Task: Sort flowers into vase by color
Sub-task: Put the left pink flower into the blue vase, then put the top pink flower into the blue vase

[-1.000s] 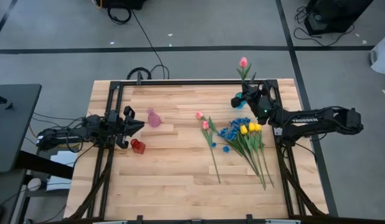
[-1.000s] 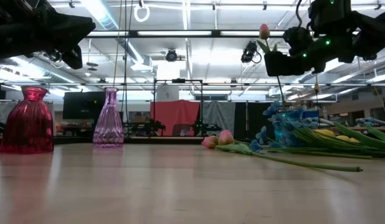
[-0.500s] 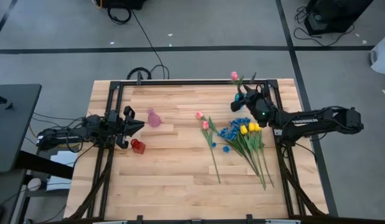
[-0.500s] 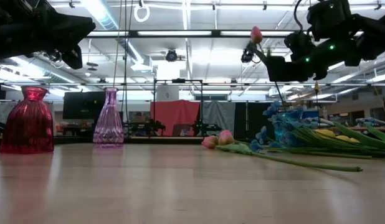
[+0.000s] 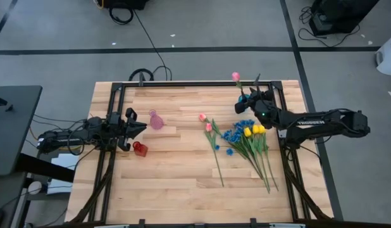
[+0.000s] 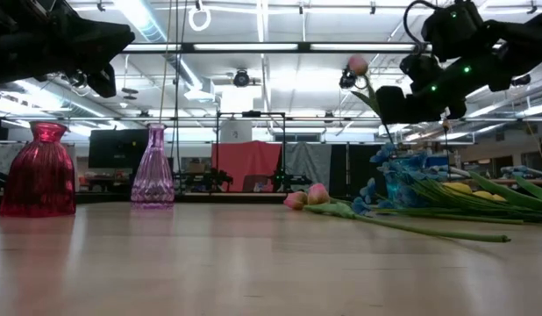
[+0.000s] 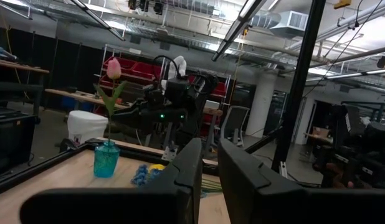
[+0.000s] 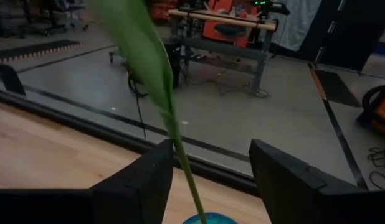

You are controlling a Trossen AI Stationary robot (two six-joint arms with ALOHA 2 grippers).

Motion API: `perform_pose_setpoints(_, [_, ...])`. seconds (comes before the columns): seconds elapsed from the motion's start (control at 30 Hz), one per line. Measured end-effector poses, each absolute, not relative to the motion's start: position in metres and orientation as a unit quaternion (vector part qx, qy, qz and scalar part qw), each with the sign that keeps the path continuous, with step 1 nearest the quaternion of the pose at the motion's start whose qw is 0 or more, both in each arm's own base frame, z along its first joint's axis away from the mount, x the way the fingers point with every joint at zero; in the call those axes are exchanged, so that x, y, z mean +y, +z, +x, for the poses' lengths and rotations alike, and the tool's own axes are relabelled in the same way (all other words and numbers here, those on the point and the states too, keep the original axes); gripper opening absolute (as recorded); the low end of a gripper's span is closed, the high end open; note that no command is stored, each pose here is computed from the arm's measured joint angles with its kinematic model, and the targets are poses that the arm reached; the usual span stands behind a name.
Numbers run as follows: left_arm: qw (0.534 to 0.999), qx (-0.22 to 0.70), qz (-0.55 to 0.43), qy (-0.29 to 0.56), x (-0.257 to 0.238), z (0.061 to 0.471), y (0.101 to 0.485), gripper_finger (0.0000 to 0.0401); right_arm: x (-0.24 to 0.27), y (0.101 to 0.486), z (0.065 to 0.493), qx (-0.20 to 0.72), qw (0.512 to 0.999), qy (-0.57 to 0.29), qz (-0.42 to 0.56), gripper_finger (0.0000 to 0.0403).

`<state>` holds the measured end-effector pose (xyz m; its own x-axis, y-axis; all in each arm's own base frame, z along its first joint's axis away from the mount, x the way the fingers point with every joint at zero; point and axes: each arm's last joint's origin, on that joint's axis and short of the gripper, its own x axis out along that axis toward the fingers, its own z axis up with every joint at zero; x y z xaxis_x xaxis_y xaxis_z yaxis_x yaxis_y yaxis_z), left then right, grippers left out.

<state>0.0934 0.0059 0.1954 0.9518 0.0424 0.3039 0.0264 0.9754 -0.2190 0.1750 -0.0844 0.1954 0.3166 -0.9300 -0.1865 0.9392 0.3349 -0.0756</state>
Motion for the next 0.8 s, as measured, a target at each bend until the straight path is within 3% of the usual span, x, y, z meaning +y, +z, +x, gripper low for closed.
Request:
perform_pose_setpoints(0.2, [0.982, -0.155, -0.111, 0.004, 0.006, 0.093, 0.195, 0.0056, -0.082, 0.2, 0.168, 0.091, 0.816, -0.57, 0.044, 0.0225])
perform_pose_setpoints(0.5, [0.982, -0.155, -0.111, 0.004, 0.006, 0.093, 0.195, 0.0056, -0.075, 0.196, 0.163, 0.128, 0.857, -0.483, 0.125, 0.0225])
perform_pose_setpoints(0.8, [0.983, -0.156, -0.1, 0.011, 0.006, 0.093, 0.195, 0.0056, -0.043, 0.209, 0.204, 0.193, 0.901, -0.354, 0.159, 0.0225])
